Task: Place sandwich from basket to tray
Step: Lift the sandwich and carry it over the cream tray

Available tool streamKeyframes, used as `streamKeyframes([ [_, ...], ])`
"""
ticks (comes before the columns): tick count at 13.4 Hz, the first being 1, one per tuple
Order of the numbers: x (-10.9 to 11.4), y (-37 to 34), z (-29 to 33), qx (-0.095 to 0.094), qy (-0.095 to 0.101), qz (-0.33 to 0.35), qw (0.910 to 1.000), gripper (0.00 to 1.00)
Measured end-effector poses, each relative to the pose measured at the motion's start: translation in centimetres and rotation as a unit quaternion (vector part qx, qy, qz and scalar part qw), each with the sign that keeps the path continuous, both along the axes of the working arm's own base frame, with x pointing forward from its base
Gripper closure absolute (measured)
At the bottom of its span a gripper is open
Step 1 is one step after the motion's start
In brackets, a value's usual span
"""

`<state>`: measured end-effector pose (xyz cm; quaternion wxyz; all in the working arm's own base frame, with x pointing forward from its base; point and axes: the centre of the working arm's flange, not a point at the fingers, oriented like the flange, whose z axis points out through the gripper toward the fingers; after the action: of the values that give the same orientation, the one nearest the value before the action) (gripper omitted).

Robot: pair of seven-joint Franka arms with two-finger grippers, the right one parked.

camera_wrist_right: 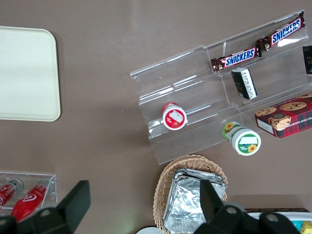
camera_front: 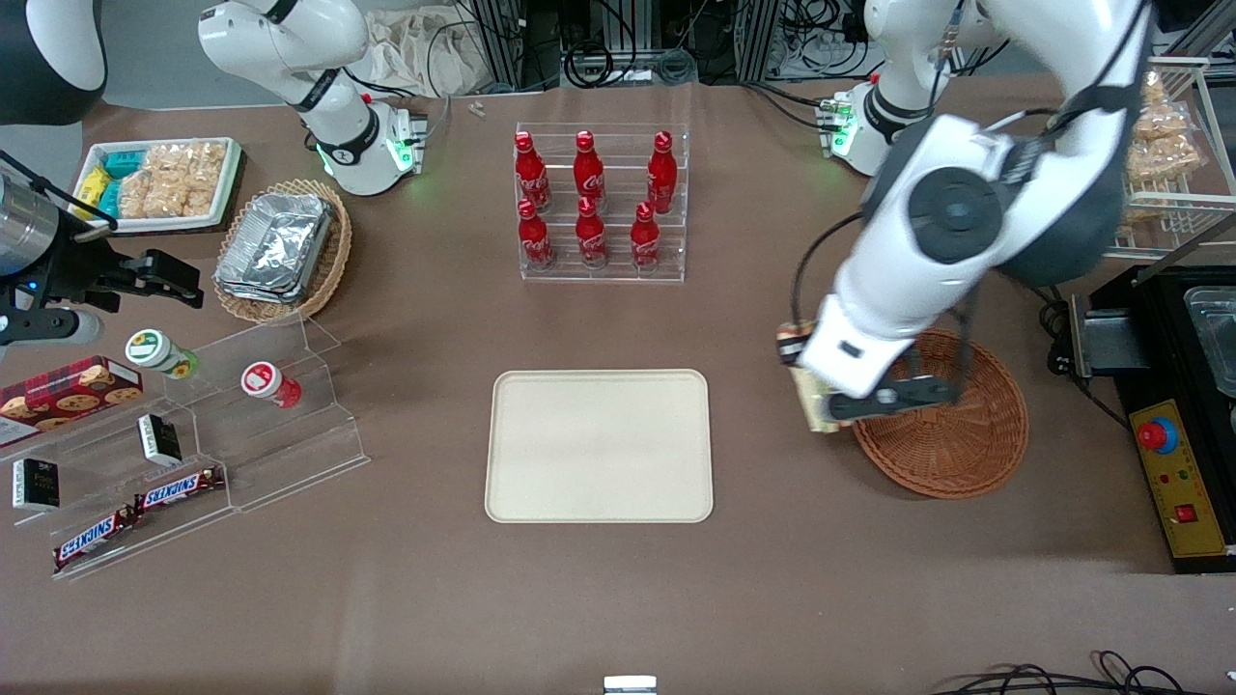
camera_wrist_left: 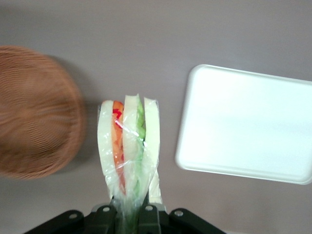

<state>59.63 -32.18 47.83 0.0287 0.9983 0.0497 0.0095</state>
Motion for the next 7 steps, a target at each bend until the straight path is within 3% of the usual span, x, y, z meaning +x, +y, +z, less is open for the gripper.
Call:
streamKeyframes([
  [4,0.4,-7.0,-9.4,-0.035,-0.023,-0.043,0.9982,0.84],
  [7,-0.3,-9.5,-16.6,-0.030,-0.006,-0.062,0.9976,0.84],
])
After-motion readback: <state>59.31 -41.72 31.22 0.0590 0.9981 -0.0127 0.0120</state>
